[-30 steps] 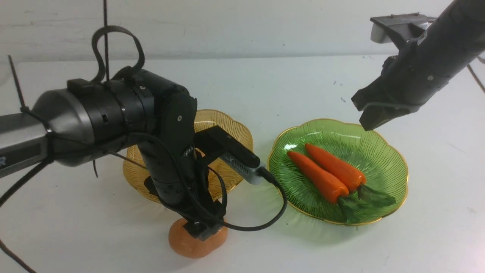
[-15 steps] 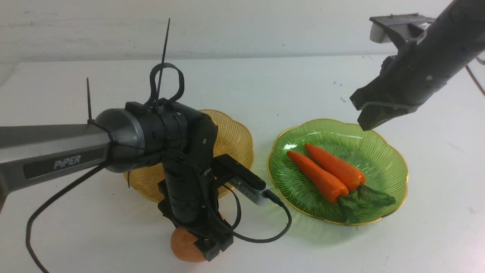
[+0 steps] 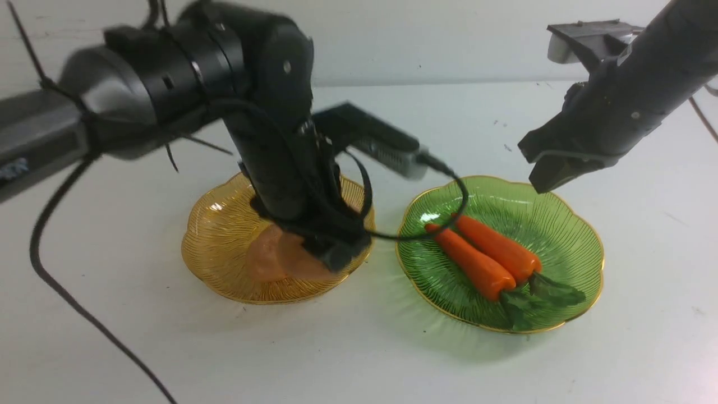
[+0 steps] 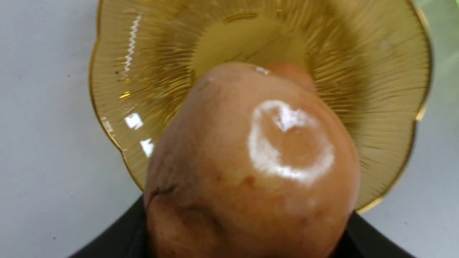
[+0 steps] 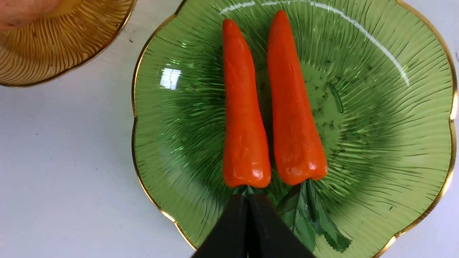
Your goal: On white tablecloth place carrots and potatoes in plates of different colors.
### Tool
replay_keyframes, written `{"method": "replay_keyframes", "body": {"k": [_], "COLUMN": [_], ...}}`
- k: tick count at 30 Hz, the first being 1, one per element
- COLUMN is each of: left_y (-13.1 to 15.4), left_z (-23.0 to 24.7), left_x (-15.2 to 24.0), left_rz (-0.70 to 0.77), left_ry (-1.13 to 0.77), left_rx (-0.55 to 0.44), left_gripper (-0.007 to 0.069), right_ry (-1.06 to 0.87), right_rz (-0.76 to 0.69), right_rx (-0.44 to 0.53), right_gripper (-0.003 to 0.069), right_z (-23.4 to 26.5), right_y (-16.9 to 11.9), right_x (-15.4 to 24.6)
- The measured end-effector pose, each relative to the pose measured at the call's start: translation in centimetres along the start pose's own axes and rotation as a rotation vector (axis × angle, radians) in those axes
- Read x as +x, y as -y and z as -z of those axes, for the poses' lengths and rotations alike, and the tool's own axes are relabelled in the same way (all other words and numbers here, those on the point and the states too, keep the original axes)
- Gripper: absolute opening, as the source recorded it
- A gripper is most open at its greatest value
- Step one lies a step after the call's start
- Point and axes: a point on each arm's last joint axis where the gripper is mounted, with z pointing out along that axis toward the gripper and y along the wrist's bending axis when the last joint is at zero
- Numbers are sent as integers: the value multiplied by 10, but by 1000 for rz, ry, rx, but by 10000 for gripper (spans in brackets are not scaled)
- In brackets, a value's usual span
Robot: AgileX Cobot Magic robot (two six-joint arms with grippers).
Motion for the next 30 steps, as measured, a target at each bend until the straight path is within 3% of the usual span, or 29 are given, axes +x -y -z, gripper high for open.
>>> {"method": "replay_keyframes", "body": {"k": [5,13,17,20,26,30], "left_y": [-18,-17,-15,-16,-26,-30], "left_z": [-35,-81,-90,-77,6,72], "left_x": [-12,-23,-20,-22,-34,-29], "left_rz": [46,57,75,97,108,77], "left_ry": [56,94,43,5,81,226], "left_rx": [-14,-14,1,6,-7,-5], "left_gripper": [488,645,650,562,81,1], "right_ry": [0,-1,-3,32,272,425], "right_rz": [0,-13,-9,6,-32,-33], "right_rx": [0,6,27,55,136,174], "right_gripper": [-15,-15,-15,-15,-15,-15], "right_z": [0,0,1,18,116,177], "right_y": [0,1,2,0,-20,-39], "right_x": [0,0,1,3,33,97]}}
